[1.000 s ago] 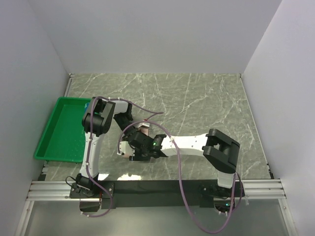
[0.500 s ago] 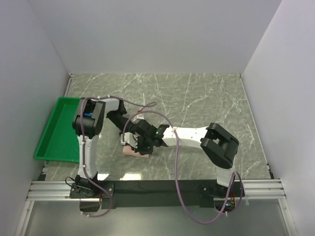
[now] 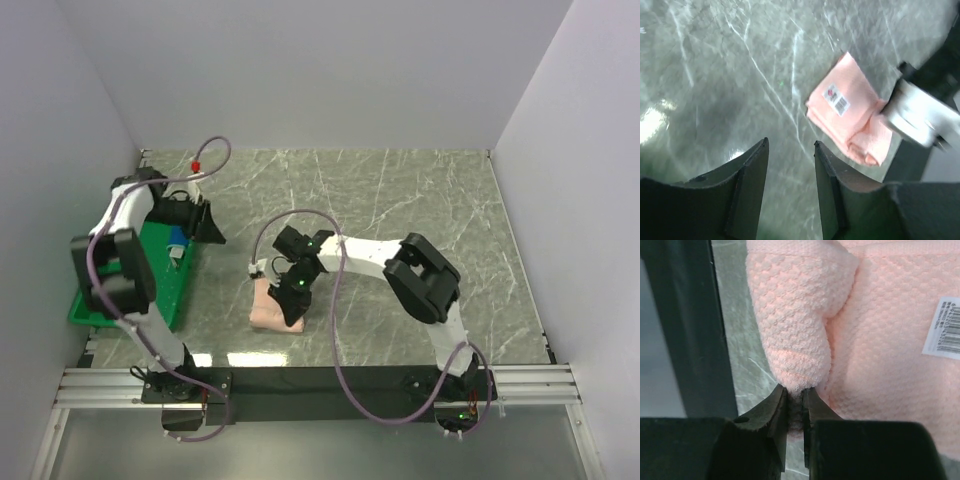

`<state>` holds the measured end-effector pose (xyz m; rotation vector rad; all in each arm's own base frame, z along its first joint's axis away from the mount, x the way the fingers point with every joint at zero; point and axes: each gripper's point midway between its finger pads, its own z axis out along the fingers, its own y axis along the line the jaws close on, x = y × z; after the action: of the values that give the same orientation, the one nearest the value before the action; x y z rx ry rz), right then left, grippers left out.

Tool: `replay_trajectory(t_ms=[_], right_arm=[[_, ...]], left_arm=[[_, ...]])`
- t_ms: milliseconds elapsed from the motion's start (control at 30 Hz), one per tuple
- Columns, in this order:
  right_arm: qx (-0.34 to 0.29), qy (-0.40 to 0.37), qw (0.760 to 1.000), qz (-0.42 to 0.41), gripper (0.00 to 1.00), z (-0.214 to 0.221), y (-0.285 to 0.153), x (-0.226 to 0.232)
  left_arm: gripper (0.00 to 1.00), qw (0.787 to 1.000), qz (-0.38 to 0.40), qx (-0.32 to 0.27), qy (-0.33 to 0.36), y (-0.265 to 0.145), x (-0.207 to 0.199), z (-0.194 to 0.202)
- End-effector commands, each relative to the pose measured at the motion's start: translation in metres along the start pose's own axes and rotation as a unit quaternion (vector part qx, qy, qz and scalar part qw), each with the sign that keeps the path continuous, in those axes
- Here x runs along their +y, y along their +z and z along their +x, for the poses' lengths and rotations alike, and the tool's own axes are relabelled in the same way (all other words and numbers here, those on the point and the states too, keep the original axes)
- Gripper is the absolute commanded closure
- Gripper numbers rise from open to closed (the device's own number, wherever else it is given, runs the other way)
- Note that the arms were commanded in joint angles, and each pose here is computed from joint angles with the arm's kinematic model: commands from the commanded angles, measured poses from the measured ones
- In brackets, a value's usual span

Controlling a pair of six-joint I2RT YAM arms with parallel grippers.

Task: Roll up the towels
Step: Roll the towel

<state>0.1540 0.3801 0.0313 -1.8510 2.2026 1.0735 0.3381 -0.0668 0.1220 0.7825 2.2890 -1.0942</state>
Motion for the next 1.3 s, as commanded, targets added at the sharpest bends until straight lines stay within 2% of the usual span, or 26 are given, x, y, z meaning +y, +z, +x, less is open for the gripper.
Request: replay_trajectory(t_ms=[0, 67, 133, 233, 300, 333, 367, 433, 500, 533, 700, 767, 1000, 1067, 1100, 1167, 1200, 1233, 1267], right_arm=[[0.062, 0.100, 0.990, -0.075, 1.00, 0.032, 0.008, 0.013], [0.076, 0.124, 0.984, -0.100, 1.00, 0.033, 0.012, 0.011], [0.087, 0.149, 0.978, -0.119, 1.00, 0.033, 0.018, 0.009], [0.094, 0.173, 0.970, -0.145, 1.00, 0.032, 0.026, 0.004], [0.100, 0.193, 0.962, -0.167, 1.00, 0.033, 0.026, 0.005], [0.103, 0.201, 0.958, -0.176, 1.00, 0.035, 0.031, 0.000], [0.108, 0.214, 0.954, -0.183, 1.00, 0.037, 0.031, 0.000], [0.109, 0.232, 0.947, -0.194, 1.00, 0.040, 0.036, -0.008], [0.110, 0.253, 0.940, -0.202, 1.00, 0.043, 0.036, -0.014], [0.108, 0.268, 0.934, -0.208, 1.00, 0.044, 0.039, -0.018], [0.099, 0.319, 0.917, -0.220, 1.00, 0.044, 0.041, -0.036], [0.095, 0.323, 0.916, -0.218, 1.00, 0.041, 0.040, -0.039], [0.092, 0.322, 0.916, -0.220, 1.00, 0.037, 0.039, -0.037], [0.091, 0.323, 0.916, -0.220, 1.00, 0.037, 0.037, -0.037], [0.091, 0.326, 0.915, -0.220, 0.95, 0.037, 0.037, -0.037], [0.088, 0.327, 0.915, -0.220, 0.79, 0.037, 0.036, -0.035], [0.085, 0.325, 0.916, -0.217, 0.76, 0.035, 0.033, -0.035], [0.087, 0.331, 0.915, -0.214, 0.71, 0.036, 0.033, -0.035], [0.080, 0.329, 0.917, -0.211, 0.56, 0.034, 0.033, -0.038]], left_arm=[[0.53, 0.994, -0.027, -0.014, 0.102, -0.021, -0.037, 0.001], [0.52, 0.991, -0.037, -0.003, 0.130, -0.020, -0.049, 0.023], [0.48, 0.978, -0.060, 0.003, 0.202, -0.027, -0.073, 0.037], [0.44, 0.963, -0.076, 0.028, 0.256, -0.023, -0.086, 0.060], [0.41, 0.948, -0.069, 0.046, 0.307, -0.010, -0.105, 0.081], [0.41, 0.937, -0.061, 0.074, 0.337, 0.005, -0.109, 0.096], [0.41, 0.933, -0.060, 0.080, 0.344, 0.012, -0.115, 0.103], [0.40, 0.910, -0.051, 0.079, 0.405, 0.029, -0.131, 0.107], [0.40, 0.901, -0.064, 0.078, 0.422, 0.036, -0.137, 0.109], [0.40, 0.889, -0.046, 0.081, 0.448, 0.048, -0.147, 0.112], [0.40, 0.863, -0.035, 0.119, 0.490, 0.078, -0.159, 0.123], [0.40, 0.853, -0.024, 0.117, 0.509, 0.090, -0.166, 0.121], [0.39, 0.833, -0.050, 0.169, 0.525, 0.111, -0.145, 0.134], [0.44, 0.831, -0.057, 0.202, 0.516, 0.111, -0.134, 0.146], [0.53, 0.830, -0.057, 0.218, 0.510, 0.110, -0.130, 0.152], [0.65, 0.830, -0.051, 0.267, 0.486, 0.104, -0.122, 0.175], [0.74, 0.831, -0.046, 0.280, 0.479, 0.101, -0.121, 0.183], [0.78, 0.830, -0.038, 0.297, 0.470, 0.097, -0.120, 0.193], [0.85, 0.835, -0.035, 0.301, 0.459, 0.095, -0.122, 0.197]])
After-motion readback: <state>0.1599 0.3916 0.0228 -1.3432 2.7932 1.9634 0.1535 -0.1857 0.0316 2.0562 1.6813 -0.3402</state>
